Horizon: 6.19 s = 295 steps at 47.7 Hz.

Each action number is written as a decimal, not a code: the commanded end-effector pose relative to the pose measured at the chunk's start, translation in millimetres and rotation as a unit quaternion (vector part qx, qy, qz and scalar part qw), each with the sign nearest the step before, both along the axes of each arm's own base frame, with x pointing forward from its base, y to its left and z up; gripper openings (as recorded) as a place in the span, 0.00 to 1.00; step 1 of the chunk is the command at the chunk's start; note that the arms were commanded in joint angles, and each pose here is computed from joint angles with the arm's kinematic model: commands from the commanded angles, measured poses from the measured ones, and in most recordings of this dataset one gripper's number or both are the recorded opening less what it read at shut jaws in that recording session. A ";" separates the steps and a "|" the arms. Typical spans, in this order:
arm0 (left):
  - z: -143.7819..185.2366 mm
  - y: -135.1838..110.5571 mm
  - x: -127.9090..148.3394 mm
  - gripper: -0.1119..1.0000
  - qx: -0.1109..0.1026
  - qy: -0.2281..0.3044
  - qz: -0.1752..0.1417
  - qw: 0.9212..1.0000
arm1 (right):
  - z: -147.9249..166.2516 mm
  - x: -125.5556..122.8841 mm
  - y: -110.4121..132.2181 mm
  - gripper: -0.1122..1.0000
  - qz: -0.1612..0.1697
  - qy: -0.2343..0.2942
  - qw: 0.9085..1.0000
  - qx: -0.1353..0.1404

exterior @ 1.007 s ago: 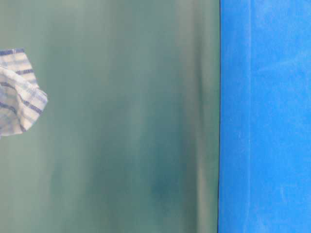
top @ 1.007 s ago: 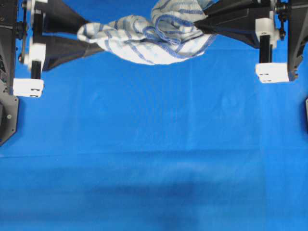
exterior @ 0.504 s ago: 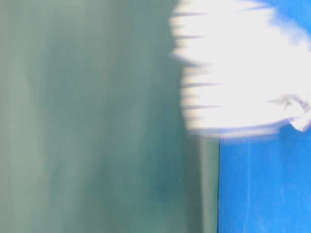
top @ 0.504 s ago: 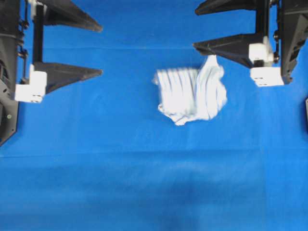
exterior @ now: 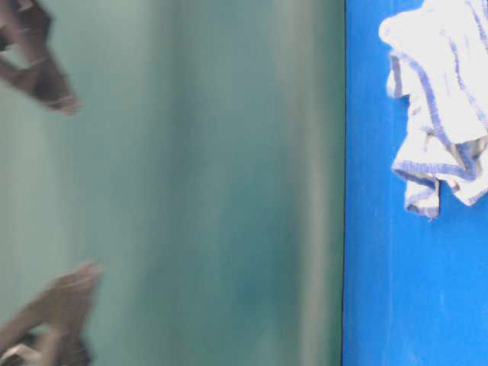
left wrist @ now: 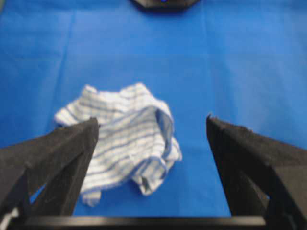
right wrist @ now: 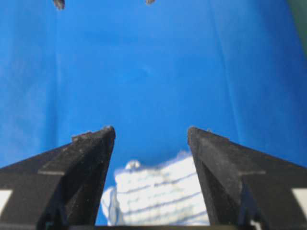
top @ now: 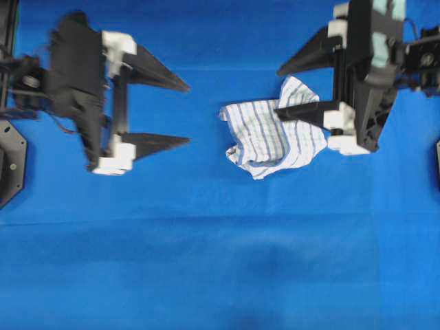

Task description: Lift the towel with both arms.

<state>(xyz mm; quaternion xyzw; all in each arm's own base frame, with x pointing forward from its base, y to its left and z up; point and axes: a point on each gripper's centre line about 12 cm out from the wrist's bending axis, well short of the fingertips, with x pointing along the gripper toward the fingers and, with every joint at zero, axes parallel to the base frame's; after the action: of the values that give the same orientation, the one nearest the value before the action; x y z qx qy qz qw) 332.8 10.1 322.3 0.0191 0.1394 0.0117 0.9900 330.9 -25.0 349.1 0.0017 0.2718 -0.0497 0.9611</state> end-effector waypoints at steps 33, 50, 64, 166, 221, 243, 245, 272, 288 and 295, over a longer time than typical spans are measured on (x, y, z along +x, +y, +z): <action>-159.3 2.3 77.6 0.90 -0.001 0.061 0.003 0.998 | -160.2 -23.3 5.9 0.68 -0.014 0.054 0.997 0.056; -216.0 6.2 106.6 0.89 -0.001 0.075 0.008 0.997 | -216.5 -18.8 4.6 0.68 -0.018 0.112 0.992 0.062; -232.5 18.1 115.7 0.55 -0.005 0.116 0.021 0.993 | -223.4 -19.0 4.6 0.47 -0.016 0.122 0.991 0.060; 205.9 11.0 -38.0 0.17 0.051 -0.109 0.010 0.993 | 198.5 5.2 -2.0 0.13 -0.006 -0.223 0.973 -0.064; 181.9 10.5 -44.6 0.93 0.029 -0.097 0.013 0.995 | 172.1 23.0 -3.4 0.69 -0.011 -0.167 0.984 -0.052; 38.8 9.3 -9.6 0.93 -0.004 -0.013 0.015 1.000 | 31.5 30.7 -2.7 0.69 -0.023 -0.016 1.000 -0.006; 26.4 9.6 -6.5 0.93 -0.006 -0.009 0.016 1.000 | 18.0 29.9 -2.0 0.69 -0.023 -0.011 1.000 0.000; -121.6 9.5 55.5 0.93 -0.009 0.091 0.014 0.996 | -138.7 -16.1 2.1 0.69 -0.045 0.098 0.992 0.060; -192.5 7.2 78.9 0.93 -0.009 0.137 0.011 0.991 | -214.0 -39.6 -5.1 0.69 -0.056 0.148 0.985 0.075; -216.1 6.9 85.5 0.93 -0.009 0.146 0.011 0.989 | -234.8 -41.7 -8.1 0.69 -0.060 0.164 0.981 0.080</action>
<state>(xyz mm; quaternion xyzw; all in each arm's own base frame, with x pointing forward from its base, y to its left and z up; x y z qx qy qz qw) 409.3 17.2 102.1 0.0102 0.3016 0.0176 0.9532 286.9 -31.3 117.1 0.0835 0.4334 -0.0839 0.8934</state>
